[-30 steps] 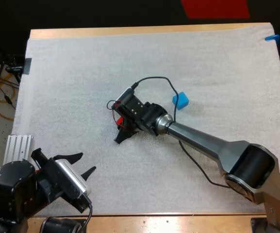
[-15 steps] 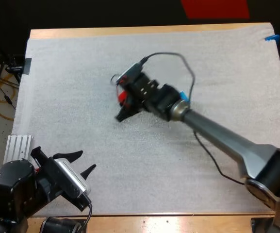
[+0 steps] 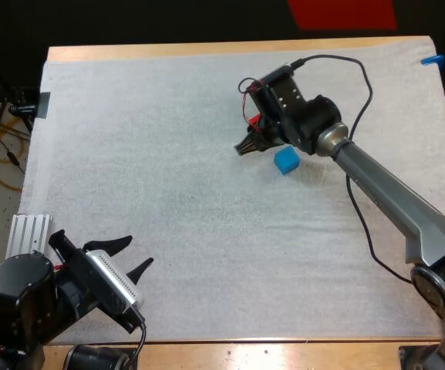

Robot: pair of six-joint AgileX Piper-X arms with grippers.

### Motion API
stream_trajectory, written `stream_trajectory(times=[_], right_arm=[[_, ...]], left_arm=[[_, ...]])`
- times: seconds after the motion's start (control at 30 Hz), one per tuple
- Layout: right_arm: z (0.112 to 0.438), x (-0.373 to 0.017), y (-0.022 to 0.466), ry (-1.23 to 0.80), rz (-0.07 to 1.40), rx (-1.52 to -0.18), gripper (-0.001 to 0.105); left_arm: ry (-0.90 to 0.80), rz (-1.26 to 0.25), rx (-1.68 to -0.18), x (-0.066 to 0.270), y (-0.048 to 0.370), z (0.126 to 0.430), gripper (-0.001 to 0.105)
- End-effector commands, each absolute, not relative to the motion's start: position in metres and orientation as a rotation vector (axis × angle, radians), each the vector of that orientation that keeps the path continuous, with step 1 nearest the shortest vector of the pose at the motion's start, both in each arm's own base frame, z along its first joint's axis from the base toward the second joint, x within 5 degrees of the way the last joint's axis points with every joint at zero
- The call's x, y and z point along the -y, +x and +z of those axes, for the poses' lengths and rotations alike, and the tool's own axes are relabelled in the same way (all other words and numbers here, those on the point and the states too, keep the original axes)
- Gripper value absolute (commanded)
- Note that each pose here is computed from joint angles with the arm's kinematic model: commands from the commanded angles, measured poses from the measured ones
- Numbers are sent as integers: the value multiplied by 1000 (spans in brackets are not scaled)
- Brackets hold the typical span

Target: Stack red cube on blue cube

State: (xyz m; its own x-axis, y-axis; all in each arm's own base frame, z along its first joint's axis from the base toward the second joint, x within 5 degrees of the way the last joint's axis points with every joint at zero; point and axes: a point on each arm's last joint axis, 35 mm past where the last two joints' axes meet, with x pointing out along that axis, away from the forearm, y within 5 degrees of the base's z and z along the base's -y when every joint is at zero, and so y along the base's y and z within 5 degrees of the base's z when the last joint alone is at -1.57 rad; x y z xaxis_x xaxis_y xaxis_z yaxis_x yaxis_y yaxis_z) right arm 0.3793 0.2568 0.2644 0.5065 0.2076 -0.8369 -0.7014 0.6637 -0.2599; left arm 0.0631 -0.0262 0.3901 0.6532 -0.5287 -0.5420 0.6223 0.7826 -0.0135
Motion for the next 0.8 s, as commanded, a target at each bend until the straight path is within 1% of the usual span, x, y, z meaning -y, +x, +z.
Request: stream_trajectory(times=[0.0, 0.13, 0.27, 0.43, 0.77], right_arm=[[270, -249, 383, -633, 568, -874, 32], [269, -233, 391, -600, 507, -901, 32], [264, -223, 394, -573, 477, -933, 32], [243, -218, 390, -584, 473, -973, 32], [213, -215, 384, -564, 475, -986, 32]], left_arm=[[180, -663, -537, 27, 63, 392, 44], [180, -663, -537, 27, 63, 392, 44], [180, -663, -537, 27, 63, 392, 44], [180, -663, -537, 27, 63, 392, 44], [180, -663, -535, 27, 63, 392, 44]])
